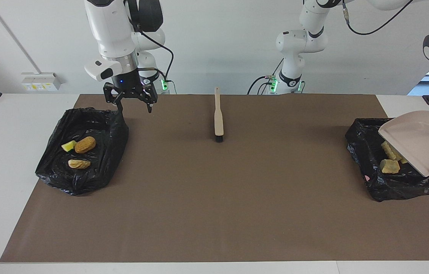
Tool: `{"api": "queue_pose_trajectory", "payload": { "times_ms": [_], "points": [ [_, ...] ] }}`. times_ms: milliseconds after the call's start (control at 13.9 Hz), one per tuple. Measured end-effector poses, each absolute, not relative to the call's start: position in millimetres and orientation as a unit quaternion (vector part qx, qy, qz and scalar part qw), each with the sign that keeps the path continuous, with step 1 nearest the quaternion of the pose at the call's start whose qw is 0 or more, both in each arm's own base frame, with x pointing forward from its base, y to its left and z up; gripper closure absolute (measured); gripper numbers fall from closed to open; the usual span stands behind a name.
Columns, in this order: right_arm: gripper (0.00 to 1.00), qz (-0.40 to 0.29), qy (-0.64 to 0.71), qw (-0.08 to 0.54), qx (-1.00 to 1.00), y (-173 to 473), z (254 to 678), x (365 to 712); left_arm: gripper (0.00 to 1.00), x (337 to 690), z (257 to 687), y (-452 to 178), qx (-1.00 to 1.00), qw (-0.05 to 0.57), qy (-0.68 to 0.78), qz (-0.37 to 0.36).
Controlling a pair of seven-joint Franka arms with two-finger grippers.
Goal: Sweep and dump trash in bin
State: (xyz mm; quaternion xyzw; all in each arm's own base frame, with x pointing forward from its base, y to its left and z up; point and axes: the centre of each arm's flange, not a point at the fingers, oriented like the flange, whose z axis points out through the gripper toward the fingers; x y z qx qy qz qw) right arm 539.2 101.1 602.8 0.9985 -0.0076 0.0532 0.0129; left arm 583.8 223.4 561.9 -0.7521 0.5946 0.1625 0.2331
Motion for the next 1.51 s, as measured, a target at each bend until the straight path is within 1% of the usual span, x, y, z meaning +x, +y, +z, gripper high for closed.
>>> {"api": "queue_pose_trajectory", "payload": {
  "times_ms": [288, 576, 936, 1080, 1224, 1512],
  "points": [
    [0.0, 0.045, -0.028, 0.017, 0.998, 70.5, 642.6, 533.8, 0.69, 597.4, 513.8, 133.0, -0.798, 0.192, 0.554, 0.139],
    [0.0, 0.042, -0.032, 0.02, 0.998, 29.7, 679.2, 520.3, 0.69, 598.7, 479.3, 45.5, -0.851, 0.152, 0.49, 0.113],
    [0.0, 0.033, -0.031, 0.02, 0.999, -17.1, 699.8, 502.4, 0.69, 594.5, 430.0, -75.3, -0.923, 0.103, 0.36, 0.087],
    [0.0, 0.027, -0.037, 0.018, 0.999, -38.0, 700.9, 499.3, 0.69, 590.1, 416.4, -120.1, -0.947, 0.083, 0.299, 0.079],
    [0.0, 0.008, -0.046, 0.016, 0.999, -50.3, 693.0, 497.6, 0.69, 586.3, 409.1, -161.5, -0.962, 0.073, 0.252, 0.071],
    [0.0, -0.016, -0.058, 0.013, 0.998, -53.2, 657.1, 507.0, 0.69, 584.1, 402.8, -233.8, -0.983, 0.053, 0.165, 0.056]
  ]
}}
